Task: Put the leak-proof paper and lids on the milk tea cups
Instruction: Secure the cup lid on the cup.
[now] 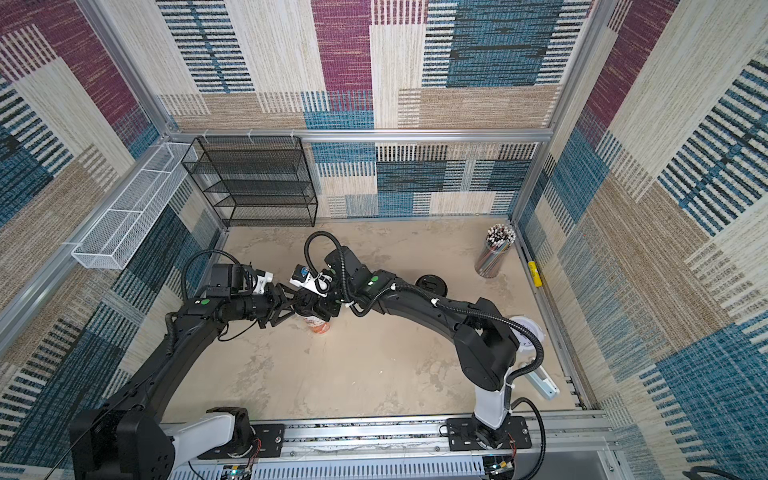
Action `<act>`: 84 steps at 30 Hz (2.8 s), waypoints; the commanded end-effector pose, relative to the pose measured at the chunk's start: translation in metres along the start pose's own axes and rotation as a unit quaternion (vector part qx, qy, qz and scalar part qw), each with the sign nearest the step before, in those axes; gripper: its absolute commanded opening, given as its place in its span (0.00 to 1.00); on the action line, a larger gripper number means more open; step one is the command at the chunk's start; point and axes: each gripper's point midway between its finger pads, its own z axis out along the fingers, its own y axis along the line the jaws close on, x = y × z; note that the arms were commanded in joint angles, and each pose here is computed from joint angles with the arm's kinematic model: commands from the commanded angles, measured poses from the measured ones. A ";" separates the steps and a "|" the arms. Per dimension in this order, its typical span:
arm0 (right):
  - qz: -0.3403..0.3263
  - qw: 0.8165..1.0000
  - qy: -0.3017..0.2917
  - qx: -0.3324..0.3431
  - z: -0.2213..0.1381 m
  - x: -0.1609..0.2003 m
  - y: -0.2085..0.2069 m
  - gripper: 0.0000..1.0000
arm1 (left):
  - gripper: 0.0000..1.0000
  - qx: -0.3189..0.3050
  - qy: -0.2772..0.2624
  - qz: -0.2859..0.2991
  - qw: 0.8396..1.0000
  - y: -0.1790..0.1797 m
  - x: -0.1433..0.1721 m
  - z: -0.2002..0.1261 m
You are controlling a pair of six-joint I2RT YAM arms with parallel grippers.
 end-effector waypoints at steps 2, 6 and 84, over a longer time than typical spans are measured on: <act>0.024 0.998 0.059 -0.018 0.000 0.030 0.011 0.80 | 0.51 -0.061 0.025 -0.001 0.998 0.034 0.015 0.010; 0.025 0.999 0.034 -0.011 -0.007 0.009 0.007 0.85 | 0.51 -0.086 0.032 -0.008 0.996 0.049 0.020 0.012; 0.510 0.856 -0.061 0.061 -0.075 -0.010 -0.031 0.41 | 0.50 -0.142 0.036 -0.010 0.989 0.077 0.022 0.015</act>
